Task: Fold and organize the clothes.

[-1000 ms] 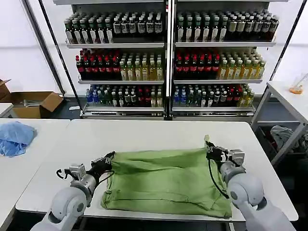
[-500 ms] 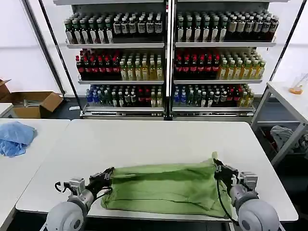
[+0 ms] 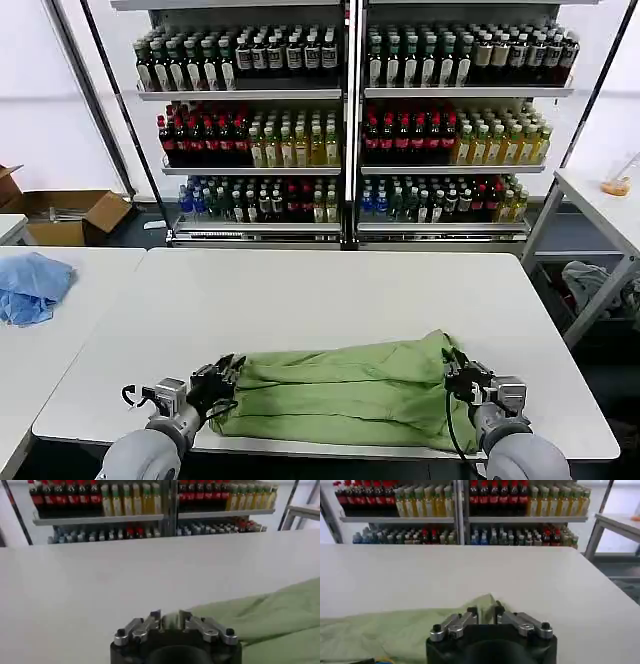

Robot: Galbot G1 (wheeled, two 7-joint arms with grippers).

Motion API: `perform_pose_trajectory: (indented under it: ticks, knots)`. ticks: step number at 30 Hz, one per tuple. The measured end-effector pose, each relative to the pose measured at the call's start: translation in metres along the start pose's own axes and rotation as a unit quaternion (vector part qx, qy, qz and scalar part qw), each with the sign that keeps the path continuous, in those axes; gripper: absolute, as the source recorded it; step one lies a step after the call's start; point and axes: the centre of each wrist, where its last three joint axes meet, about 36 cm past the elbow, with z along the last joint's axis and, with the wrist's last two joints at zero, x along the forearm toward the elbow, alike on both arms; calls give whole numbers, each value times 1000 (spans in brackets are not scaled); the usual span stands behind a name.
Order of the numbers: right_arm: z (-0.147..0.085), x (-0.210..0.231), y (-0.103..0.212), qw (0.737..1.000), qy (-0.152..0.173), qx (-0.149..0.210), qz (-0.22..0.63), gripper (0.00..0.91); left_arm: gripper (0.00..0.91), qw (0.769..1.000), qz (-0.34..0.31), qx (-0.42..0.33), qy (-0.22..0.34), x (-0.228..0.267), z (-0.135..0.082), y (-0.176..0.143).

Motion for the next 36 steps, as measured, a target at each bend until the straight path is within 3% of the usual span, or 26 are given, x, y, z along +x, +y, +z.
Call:
perform_pose_trajectory:
  ticks: [9,18,28,29,30,31,32,34,36]
  knots:
    - [8,15,5,1000,-8,7,2,907,907,998,-37,14,-50,16,6,-22]
    - [14,22,7,1000,-10,10,5,907,907,994,-78,45,-62,30,38,-66]
    - [17,27,9,1000,-13,12,4,907,907,987,-137,52,-59,25,59,-85]
    - [17,27,9,1000,-13,12,4,907,877,987,-141,53,-58,24,60,-87]
    - [17,28,10,1000,-13,12,4,907,524,987,-144,53,-56,23,62,-88]
    - [17,28,10,1000,-13,12,4,907,383,986,-148,54,-55,21,63,-89]
    - [17,29,10,1000,-14,12,3,907,161,985,-152,54,-53,20,65,-90]
    - [17,30,9,1000,-15,13,4,907,50,984,-160,55,-50,17,69,-92]
    - [17,30,9,1000,-15,14,4,907,20,984,-164,57,-47,14,73,-93]
